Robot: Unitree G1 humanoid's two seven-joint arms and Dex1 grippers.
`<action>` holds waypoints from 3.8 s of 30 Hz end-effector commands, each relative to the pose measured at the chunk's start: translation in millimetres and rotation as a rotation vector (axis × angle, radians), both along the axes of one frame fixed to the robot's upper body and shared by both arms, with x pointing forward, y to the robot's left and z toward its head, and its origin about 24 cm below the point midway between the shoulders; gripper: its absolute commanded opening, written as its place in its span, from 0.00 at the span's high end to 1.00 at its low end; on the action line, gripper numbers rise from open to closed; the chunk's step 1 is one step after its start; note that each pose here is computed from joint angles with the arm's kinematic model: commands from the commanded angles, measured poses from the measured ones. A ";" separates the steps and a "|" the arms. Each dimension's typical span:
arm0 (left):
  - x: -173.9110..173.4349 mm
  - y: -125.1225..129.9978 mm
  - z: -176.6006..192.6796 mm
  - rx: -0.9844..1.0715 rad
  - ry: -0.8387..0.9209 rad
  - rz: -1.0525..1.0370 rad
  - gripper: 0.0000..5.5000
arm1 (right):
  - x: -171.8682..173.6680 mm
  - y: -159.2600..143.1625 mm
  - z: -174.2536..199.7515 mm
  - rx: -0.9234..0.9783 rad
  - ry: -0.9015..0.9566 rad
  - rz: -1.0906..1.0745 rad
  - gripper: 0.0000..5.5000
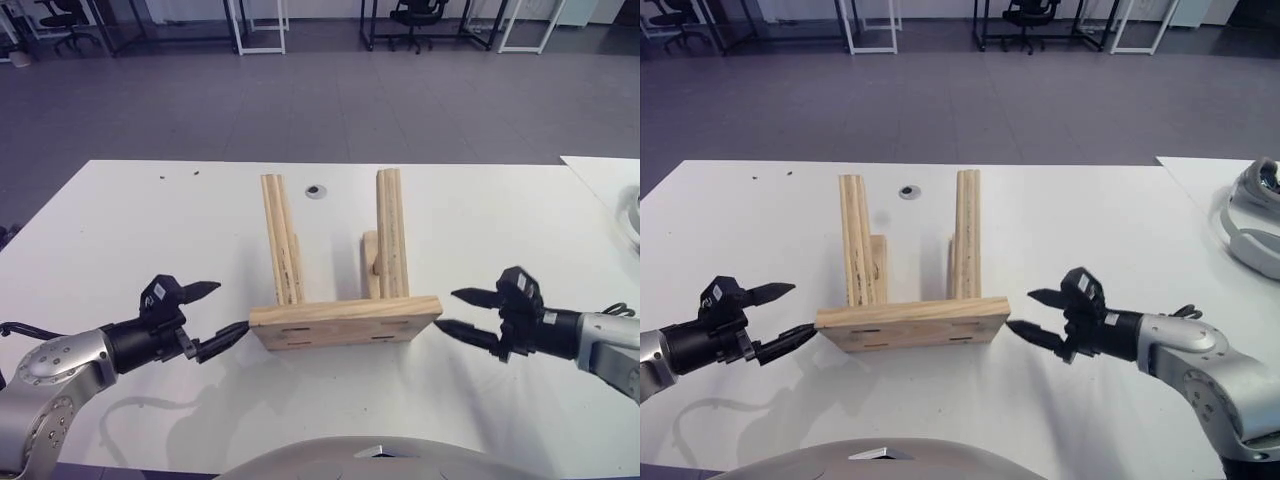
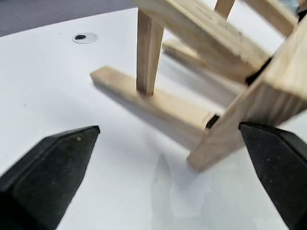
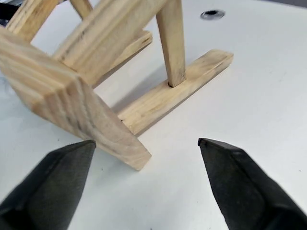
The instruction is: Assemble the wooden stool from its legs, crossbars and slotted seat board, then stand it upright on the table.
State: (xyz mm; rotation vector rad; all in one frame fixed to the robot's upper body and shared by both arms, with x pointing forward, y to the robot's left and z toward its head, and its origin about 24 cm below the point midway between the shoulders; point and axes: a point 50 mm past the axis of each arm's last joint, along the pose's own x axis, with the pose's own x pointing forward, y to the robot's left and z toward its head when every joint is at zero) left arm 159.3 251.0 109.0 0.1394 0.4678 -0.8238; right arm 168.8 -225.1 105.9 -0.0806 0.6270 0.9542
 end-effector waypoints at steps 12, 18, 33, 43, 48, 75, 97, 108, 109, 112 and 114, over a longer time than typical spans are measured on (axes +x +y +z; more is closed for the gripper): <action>31.2 -43.0 5.4 0.093 -0.038 -0.481 0.17 | 30.1 22.2 3.4 -0.074 -0.102 0.400 0.34; 34.8 -43.3 8.1 0.075 -0.042 -0.520 0.35 | 37.5 33.1 9.6 -0.047 -0.172 0.421 0.54; 55.6 -48.5 66.3 -0.055 -0.182 -0.670 0.73 | 58.5 43.0 71.8 0.187 -0.277 0.532 0.72; 62.1 -31.5 234.5 -0.847 0.161 -0.759 0.76 | 58.9 33.2 246.3 0.701 0.535 0.815 0.75; 81.9 -2.9 182.8 -0.975 0.638 -0.539 0.76 | 81.6 32.5 200.3 0.814 0.827 0.644 0.75; 99.0 60.2 5.9 -0.362 -0.175 0.683 0.19 | 133.7 -73.4 -6.0 0.396 -0.273 -0.935 0.17; 125.1 71.2 -34.0 0.025 -0.462 0.935 0.19 | 177.2 -24.2 -42.8 0.215 -0.578 -0.954 0.17; 137.3 84.7 -20.8 0.109 -0.512 0.840 0.19 | 172.0 -7.5 -34.1 0.071 -0.737 -0.846 0.17; 138.4 80.7 -21.7 0.104 -0.514 0.828 0.19 | 170.0 -12.3 -34.6 0.071 -0.728 -0.859 0.17; 140.8 65.1 -24.8 0.081 -0.520 0.784 0.19 | 165.6 -21.4 -35.5 0.074 -0.712 -0.874 0.17; 143.3 52.9 -26.9 0.080 -0.522 0.739 0.19 | 162.7 -25.6 -38.1 0.073 -0.693 -0.881 0.17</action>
